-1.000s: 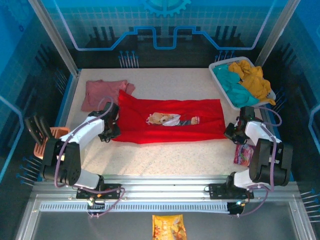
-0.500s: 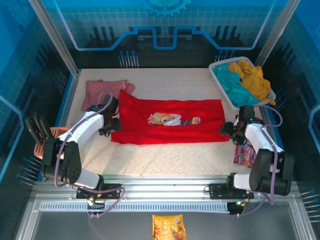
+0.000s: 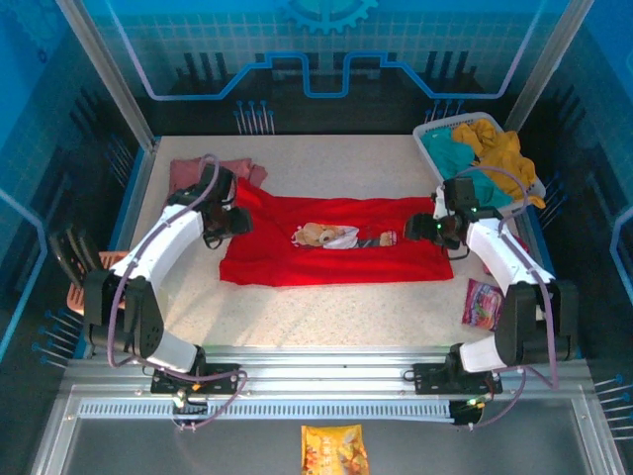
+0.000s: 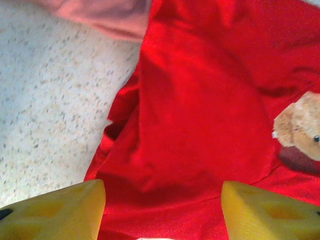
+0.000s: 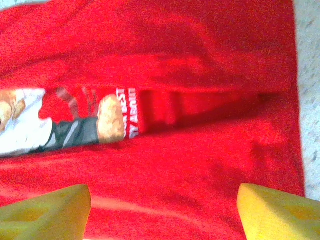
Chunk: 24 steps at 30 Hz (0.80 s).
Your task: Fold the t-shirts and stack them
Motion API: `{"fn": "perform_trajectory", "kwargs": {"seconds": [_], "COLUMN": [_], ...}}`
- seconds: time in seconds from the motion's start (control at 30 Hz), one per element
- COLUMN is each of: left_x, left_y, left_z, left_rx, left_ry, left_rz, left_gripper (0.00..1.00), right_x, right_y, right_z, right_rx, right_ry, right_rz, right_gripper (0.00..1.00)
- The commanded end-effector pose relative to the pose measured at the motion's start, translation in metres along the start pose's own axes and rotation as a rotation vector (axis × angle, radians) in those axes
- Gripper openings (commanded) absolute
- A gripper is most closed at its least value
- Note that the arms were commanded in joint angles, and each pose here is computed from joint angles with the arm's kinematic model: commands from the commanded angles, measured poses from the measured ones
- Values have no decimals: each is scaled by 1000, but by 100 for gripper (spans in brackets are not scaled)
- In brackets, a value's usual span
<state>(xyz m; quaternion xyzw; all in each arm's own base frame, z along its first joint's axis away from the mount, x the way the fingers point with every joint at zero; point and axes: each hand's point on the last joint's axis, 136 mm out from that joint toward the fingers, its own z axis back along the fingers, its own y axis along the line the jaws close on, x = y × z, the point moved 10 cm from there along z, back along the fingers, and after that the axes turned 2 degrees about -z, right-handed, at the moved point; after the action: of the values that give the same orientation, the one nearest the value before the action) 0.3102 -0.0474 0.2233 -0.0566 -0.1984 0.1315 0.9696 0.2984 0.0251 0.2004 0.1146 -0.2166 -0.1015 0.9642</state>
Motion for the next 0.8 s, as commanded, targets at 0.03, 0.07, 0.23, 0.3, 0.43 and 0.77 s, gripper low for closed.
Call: {"fn": "perform_trajectory", "kwargs": {"seconds": [0.03,0.07,0.23,0.3,0.43,0.77], "left_x": [10,10,3,-2,-10,-1], "left_y": [-4,-3,7,11,21,40], "left_z": [-2,-2,-9,-10,-12,-7], "left_rx": [-53,-57,-76,-76,-40,-12], "left_ry": [1,-1,36,47,60,18], "left_rz": [-17,-11,24,33,65,129], "left_gripper": [61,60,60,60,61,70], "right_x": [18,19,15,13,9,13], "right_y": [-5,-7,-24,-30,-28,25], "right_z": [-3,-4,-14,-19,-26,-22], "right_rx": [-93,-116,-134,-149,-121,68], "right_ry": [11,22,67,91,109,79], "right_rz": [23,14,-67,-96,-96,73], "right_gripper": [78,78,78,78,82,92]}}
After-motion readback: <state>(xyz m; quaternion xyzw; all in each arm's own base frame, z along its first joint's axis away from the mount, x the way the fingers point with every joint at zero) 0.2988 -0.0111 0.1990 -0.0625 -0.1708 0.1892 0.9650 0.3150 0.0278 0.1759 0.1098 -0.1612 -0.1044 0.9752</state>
